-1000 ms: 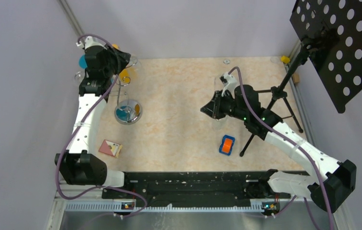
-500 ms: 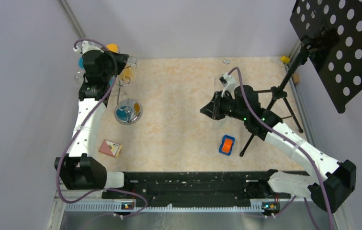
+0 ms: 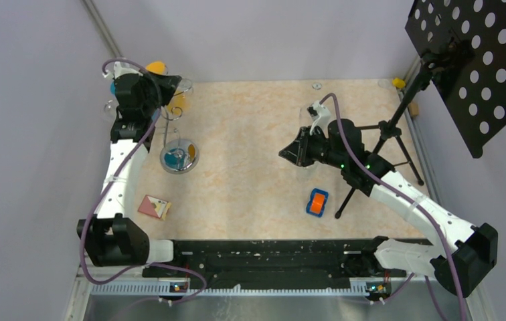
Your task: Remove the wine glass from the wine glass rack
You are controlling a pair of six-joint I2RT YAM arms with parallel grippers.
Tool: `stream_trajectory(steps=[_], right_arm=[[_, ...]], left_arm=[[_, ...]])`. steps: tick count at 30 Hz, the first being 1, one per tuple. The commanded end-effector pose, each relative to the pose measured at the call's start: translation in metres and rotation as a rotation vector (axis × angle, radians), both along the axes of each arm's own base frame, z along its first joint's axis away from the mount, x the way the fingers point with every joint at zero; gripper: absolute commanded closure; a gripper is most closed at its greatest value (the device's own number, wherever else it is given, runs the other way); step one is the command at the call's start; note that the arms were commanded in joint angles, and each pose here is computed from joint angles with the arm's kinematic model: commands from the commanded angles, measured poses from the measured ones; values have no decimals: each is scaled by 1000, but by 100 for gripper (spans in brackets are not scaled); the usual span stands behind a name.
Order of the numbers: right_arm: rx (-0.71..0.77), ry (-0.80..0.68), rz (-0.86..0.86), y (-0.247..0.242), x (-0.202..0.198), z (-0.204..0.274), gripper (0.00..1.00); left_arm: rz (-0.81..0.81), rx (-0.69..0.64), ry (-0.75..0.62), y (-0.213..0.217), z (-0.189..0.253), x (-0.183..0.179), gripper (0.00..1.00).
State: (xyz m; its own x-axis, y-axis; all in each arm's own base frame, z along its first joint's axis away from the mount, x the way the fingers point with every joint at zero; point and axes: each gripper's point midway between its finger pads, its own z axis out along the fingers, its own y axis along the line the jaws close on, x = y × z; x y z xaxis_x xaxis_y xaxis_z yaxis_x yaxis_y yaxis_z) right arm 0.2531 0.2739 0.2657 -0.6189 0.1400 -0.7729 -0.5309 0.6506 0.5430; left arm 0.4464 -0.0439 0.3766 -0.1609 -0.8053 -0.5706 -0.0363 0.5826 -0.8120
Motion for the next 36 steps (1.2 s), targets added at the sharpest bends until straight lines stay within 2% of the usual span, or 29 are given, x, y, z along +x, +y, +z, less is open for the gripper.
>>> stream_trajectory(steps=[1, 12, 27, 36], right_arm=[[56, -54, 4, 0, 0, 22, 90], [62, -56, 3, 1, 0, 22, 90], [67, -46, -5, 0, 0, 21, 90], [72, -41, -5, 1, 0, 21, 90]], left_arm=[[-74, -137, -170, -15, 52, -16, 100], [-71, -236, -225, -16, 76, -37, 100], [86, -173, -163, 12, 68, -42, 100], [155, -222, -195, 32, 75, -41, 100]])
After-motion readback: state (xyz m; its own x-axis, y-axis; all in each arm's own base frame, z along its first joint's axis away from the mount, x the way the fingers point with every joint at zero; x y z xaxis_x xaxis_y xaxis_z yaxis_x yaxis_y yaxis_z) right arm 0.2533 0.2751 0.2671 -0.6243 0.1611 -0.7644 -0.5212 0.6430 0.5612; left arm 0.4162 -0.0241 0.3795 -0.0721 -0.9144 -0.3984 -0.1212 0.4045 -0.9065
